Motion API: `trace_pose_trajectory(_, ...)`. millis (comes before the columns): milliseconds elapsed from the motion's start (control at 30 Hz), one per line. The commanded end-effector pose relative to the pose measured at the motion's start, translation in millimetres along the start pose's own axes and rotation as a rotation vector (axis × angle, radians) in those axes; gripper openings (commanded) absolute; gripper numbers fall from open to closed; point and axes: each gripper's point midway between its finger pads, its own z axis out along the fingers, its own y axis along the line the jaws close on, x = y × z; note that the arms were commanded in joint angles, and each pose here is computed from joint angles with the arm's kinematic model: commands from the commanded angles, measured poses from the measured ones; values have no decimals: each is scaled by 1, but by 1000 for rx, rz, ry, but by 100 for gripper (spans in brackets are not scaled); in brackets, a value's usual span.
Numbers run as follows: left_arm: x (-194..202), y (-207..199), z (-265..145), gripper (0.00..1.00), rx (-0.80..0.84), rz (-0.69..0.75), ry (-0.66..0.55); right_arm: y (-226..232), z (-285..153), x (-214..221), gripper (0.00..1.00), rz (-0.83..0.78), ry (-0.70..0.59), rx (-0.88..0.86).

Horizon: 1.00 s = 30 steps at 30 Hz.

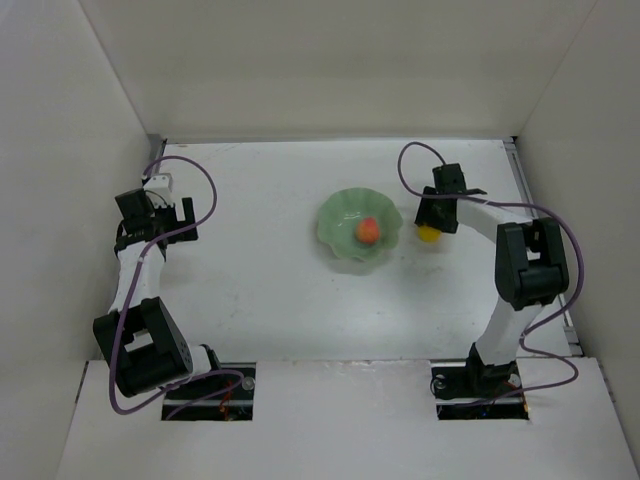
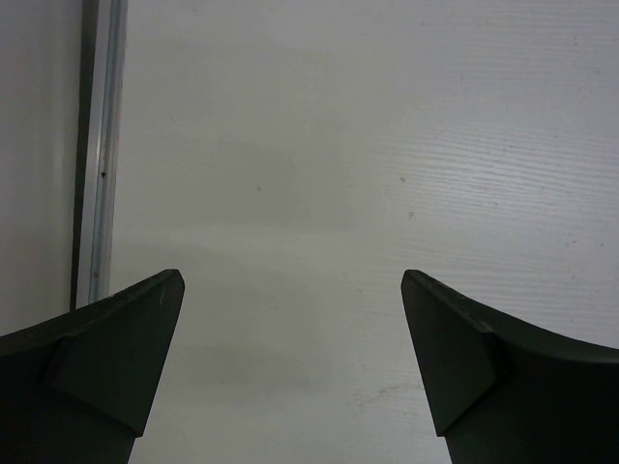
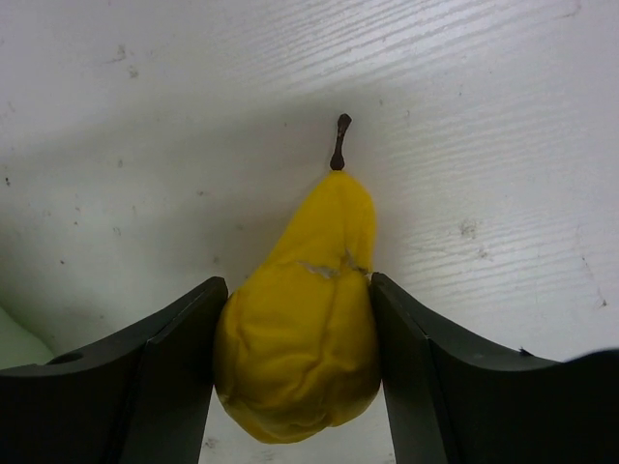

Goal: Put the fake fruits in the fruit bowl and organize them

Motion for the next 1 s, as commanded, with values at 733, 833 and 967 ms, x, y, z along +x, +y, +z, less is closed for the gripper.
trace_pose_trajectory(733, -11, -1, -7, 100, -1, 30, -58, 250, -100, -10, 19, -286, -253, -501)
trace_pose_trajectory(833, -11, 0, -7, 100, -2, 30, -60, 256, -91, -7, 34, -291, -233, -499)
trace_pose_trajectory(967, -11, -1, -7, 100, 4, 30, -61, 257, -98, -9, 100, -302, -241, -515)
